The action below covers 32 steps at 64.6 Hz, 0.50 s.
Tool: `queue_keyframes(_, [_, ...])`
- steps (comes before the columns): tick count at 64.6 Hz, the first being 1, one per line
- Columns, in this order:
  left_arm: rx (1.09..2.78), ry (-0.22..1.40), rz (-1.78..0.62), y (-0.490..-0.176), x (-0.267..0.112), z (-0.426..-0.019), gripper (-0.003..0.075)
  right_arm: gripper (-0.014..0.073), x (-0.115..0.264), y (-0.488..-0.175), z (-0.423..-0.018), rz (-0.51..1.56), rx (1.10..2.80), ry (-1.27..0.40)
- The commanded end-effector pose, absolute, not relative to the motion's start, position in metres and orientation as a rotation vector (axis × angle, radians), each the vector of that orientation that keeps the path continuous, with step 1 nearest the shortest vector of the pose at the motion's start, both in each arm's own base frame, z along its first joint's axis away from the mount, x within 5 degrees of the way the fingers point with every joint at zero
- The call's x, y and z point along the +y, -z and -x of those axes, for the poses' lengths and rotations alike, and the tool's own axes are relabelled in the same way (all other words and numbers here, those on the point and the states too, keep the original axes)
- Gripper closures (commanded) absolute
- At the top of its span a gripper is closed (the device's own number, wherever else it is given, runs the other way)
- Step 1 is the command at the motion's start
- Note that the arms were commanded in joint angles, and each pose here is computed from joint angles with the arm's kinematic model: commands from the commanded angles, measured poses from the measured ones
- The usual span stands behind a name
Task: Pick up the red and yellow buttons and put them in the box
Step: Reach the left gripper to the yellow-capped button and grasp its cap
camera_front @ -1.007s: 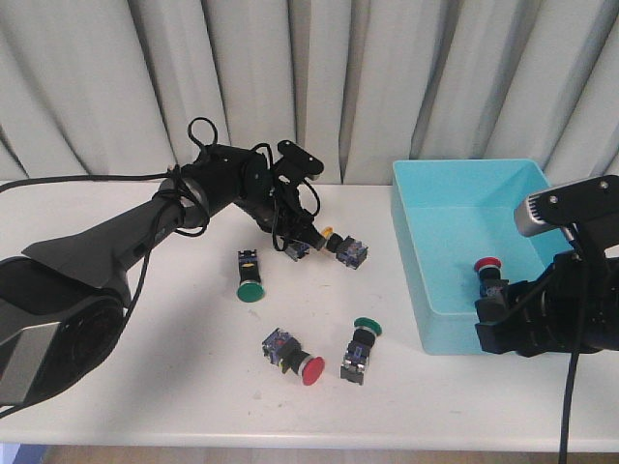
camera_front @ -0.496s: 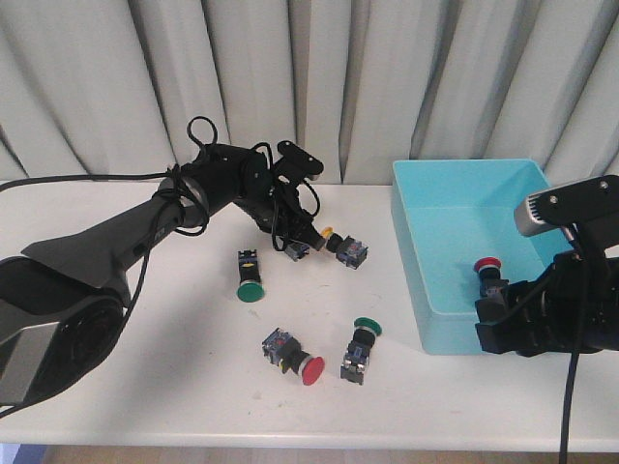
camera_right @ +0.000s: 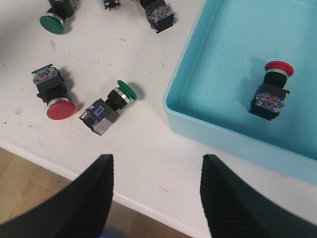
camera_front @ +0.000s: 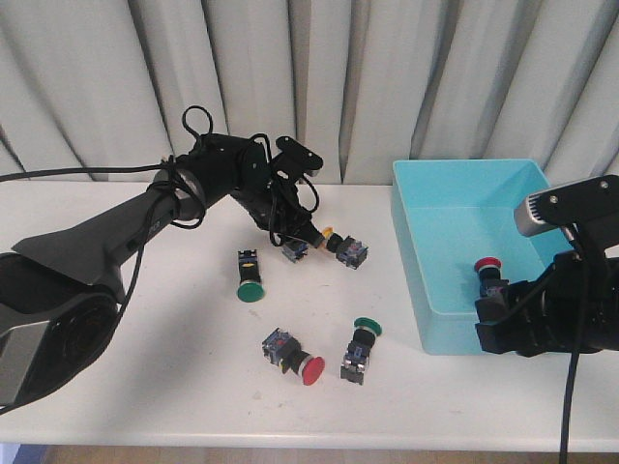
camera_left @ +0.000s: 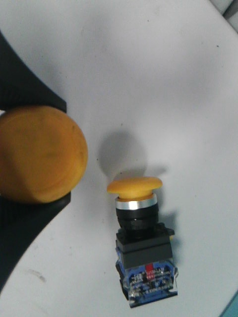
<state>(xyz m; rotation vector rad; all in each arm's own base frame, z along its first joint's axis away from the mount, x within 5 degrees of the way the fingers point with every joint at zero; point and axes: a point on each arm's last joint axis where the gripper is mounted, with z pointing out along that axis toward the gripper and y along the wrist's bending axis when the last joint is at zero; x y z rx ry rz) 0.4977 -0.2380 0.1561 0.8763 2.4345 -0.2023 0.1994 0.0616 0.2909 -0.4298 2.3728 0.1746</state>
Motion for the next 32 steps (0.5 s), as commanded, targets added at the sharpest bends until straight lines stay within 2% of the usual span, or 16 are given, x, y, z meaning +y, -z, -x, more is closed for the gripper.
queue_keyframes(1, [2.308,0.245,-0.81,-0.215,-0.238,-0.496,0.0547,0.0212,0.062,-0.307,-0.202,0.421,2.274,-0.173])
queue_keyframes(14, [2.326,0.251,-0.818,-0.232,-0.235,-0.489,0.0554,0.0212,0.062,-0.307,-0.202,0.421,2.274,-0.173])
queue_keyframes(32, [2.327,0.297,-0.737,-0.304,-0.224,-0.461,0.0554,0.0212,0.062,-0.307,-0.202,0.421,2.274,-0.173])
